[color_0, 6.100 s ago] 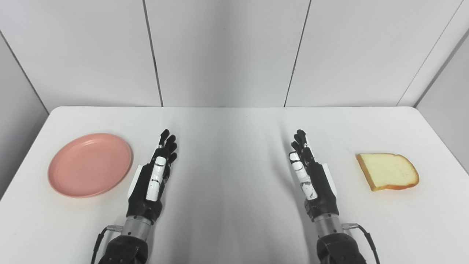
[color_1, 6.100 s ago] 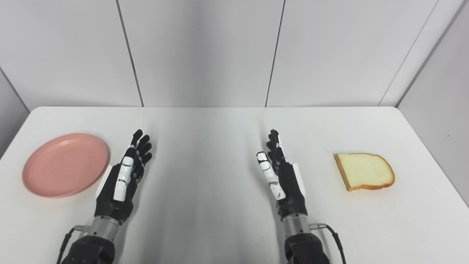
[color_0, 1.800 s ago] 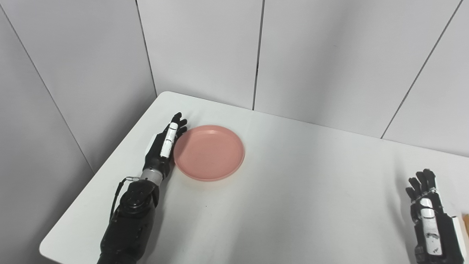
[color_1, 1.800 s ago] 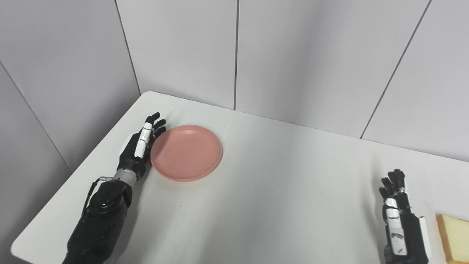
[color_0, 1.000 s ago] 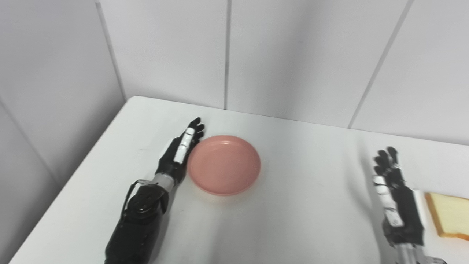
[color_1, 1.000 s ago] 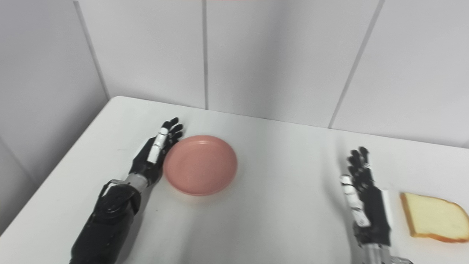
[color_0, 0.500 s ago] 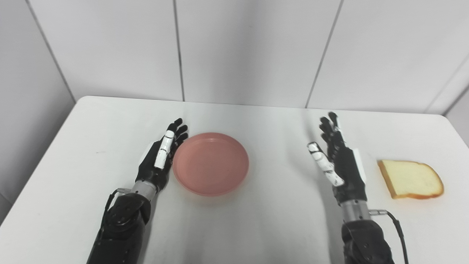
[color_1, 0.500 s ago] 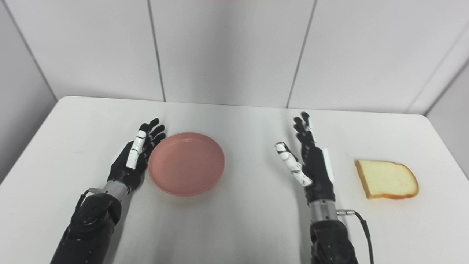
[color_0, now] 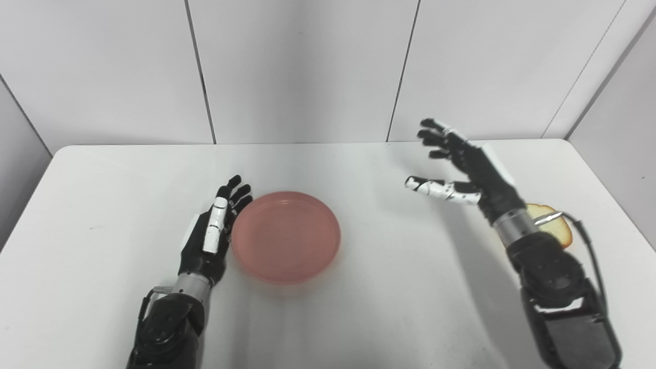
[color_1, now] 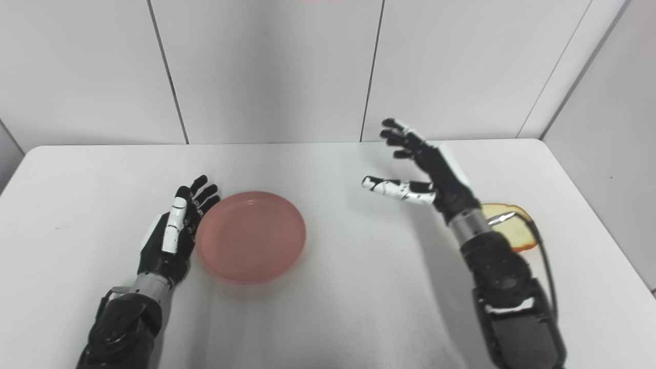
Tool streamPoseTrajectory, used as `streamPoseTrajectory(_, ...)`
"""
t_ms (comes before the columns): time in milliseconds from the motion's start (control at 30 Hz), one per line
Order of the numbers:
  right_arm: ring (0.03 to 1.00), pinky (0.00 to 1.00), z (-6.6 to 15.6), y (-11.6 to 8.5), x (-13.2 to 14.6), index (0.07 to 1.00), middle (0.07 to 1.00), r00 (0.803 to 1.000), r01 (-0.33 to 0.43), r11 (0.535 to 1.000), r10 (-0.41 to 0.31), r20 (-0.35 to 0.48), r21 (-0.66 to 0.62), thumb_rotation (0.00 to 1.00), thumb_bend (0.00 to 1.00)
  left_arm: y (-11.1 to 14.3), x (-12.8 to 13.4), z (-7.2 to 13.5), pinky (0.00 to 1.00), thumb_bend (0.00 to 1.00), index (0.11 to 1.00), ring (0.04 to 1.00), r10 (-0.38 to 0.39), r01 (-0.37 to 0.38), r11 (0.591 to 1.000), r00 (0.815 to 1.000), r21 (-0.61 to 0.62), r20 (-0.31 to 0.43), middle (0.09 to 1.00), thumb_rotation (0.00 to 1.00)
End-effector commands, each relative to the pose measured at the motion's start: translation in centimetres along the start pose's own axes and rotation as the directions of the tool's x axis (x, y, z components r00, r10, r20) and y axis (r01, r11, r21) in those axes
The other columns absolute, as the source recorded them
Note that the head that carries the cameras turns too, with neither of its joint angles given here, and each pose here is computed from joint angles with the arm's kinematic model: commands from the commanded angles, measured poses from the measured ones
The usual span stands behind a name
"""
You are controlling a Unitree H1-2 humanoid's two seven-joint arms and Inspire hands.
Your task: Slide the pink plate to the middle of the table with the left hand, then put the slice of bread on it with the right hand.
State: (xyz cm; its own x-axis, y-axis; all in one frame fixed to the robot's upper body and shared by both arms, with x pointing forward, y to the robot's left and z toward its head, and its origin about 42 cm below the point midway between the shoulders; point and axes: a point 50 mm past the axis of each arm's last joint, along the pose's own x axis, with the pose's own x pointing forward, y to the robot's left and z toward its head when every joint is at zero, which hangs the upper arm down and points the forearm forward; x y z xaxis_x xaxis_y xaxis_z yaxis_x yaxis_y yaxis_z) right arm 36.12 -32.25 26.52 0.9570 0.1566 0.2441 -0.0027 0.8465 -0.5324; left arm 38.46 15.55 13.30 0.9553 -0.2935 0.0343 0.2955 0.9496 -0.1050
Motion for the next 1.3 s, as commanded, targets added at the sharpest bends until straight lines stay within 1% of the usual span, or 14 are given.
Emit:
streamPoseTrajectory(0, 0.867, 0.82, 0.6, -4.1, 0.6, 0.933, 0.898, 0.999, 0.041, 0.995, -0.038, 0.034, -0.089, 0.34, 0.72, -2.1, 0.4, -0.7, 0.94, 0.71, 0.935, 0.931, -0.072, 0.071, 0.997, 0.997, -0.031, -0.026, 0.933, 0.97)
streamPoseTrajectory(67, 0.88, 0.84, 0.2, -6.8, 0.9, 0.936, 0.899, 1.0, 0.03, 0.987, -0.027, 0.015, -0.16, 0.34, 0.72, -2.3, 0.6, -0.9, 0.95, 0.7, 0.938, 0.933, -0.075, 0.074, 0.997, 0.997, -0.035, -0.023, 0.935, 0.96)
streamPoseTrajectory(200, 0.957, 0.91, -0.3, -11.4, 1.6, 0.932, 0.926, 0.997, -0.068, 0.947, 0.057, -0.042, -0.313, 0.37, 0.77, -2.5, 0.8, -1.0, 0.95, 0.71, 0.943, 0.938, -0.08, 0.079, 0.996, 0.996, -0.037, -0.028, 0.941, 0.96)
streamPoseTrajectory(267, 0.974, 0.92, -0.3, -13.4, 1.8, 0.935, 0.949, 0.992, -0.116, 0.912, 0.09, -0.085, -0.395, 0.39, 0.81, -2.5, 0.9, -1.1, 0.95, 0.71, 0.944, 0.938, -0.083, 0.081, 0.996, 0.996, -0.043, -0.029, 0.942, 0.96)
streamPoseTrajectory(300, 0.977, 0.93, -0.4, -14.9, 2.0, 0.936, 0.955, 0.985, -0.16, 0.873, 0.113, -0.128, -0.461, 0.4, 0.81, -2.4, 0.9, -1.2, 0.95, 0.71, 0.944, 0.938, -0.084, 0.083, 0.995, 0.996, -0.047, -0.026, 0.942, 0.96)
streamPoseTrajectory(333, 0.981, 0.91, -0.5, -15.9, 2.2, 0.931, 0.981, 0.979, -0.191, 0.843, 0.126, -0.16, -0.503, 0.48, 0.87, -2.4, 0.9, -1.2, 0.95, 0.7, 0.948, 0.94, -0.085, 0.083, 0.995, 0.996, -0.049, -0.023, 0.943, 0.96)
streamPoseTrajectory(433, 0.986, 0.89, -0.6, -18.5, 2.7, 0.918, 0.996, 0.95, -0.287, 0.765, 0.149, -0.275, -0.576, 0.45, 0.91, -2.1, 1.0, -1.3, 0.95, 0.71, 0.942, 0.939, -0.083, 0.082, 0.995, 0.996, -0.055, -0.018, 0.939, 0.95)
streamPoseTrajectory(533, 1.0, 0.93, -0.8, -20.1, 3.1, 0.939, 1.0, 0.917, -0.364, 0.717, 0.163, -0.364, -0.595, 0.35, 0.94, -1.9, 1.0, -1.3, 0.94, 0.72, 0.931, 0.931, -0.083, 0.082, 0.995, 0.996, -0.063, -0.016, 0.931, 0.93)
streamPoseTrajectory(667, 1.0, 0.93, -1.9, -22.9, 3.6, 0.973, 1.0, 0.842, -0.491, 0.639, 0.174, -0.51, -0.592, 0.3, 0.98, -1.7, 0.8, -1.1, 0.94, 0.72, 0.932, 0.933, -0.089, 0.088, 0.995, 0.996, -0.056, -0.016, 0.934, 0.94)
streamPoseTrajectory(733, 1.0, 0.92, -2.1, -23.4, 3.8, 0.982, 1.0, 0.831, -0.509, 0.627, 0.182, -0.525, -0.589, 0.27, 1.0, -1.7, 0.8, -1.1, 0.93, 0.72, 0.927, 0.929, -0.089, 0.088, 0.995, 0.996, -0.052, -0.016, 0.929, 0.94)
streamPoseTrajectory(833, 1.0, 0.92, -3.0, -23.8, 4.9, 0.997, 1.0, 0.799, -0.568, 0.529, 0.169, -0.578, -0.63, 0.35, 1.0, -1.4, 0.6, -1.3, 0.93, 0.73, 0.923, 0.923, -0.092, 0.091, 0.995, 0.996, -0.044, -0.013, 0.925, 0.94)
streamPoseTrajectory(900, 0.993, 0.9, -3.3, -23.5, 5.5, 0.999, 0.995, 0.786, -0.59, 0.479, 0.155, -0.599, -0.65, 0.4, 1.0, -1.0, 0.5, -1.4, 0.92, 0.73, 0.922, 0.921, -0.09, 0.09, 0.995, 0.996, -0.044, -0.01, 0.924, 0.95)
streamPoseTrajectory(1067, 0.976, 0.91, -3.2, -22.8, 5.9, 1.0, 0.987, 0.772, -0.624, 0.348, 0.135, -0.621, -0.7, 0.44, 1.0, -0.3, 0.3, -1.7, 0.92, 0.74, 0.917, 0.92, -0.091, 0.091, 0.994, 0.996, -0.057, -0.005, 0.922, 0.93)
streamPoseTrajectory(1267, 0.999, 0.99, -3.4, -22.1, 5.7, 1.0, 0.999, 0.76, -0.645, 0.284, 0.142, -0.635, -0.709, 0.45, 1.0, 0.0, 0.1, -1.7, 0.91, 0.75, 0.912, 0.915, -0.077, 0.078, 0.994, 0.997, -0.073, 0.016, 0.916, 0.91)
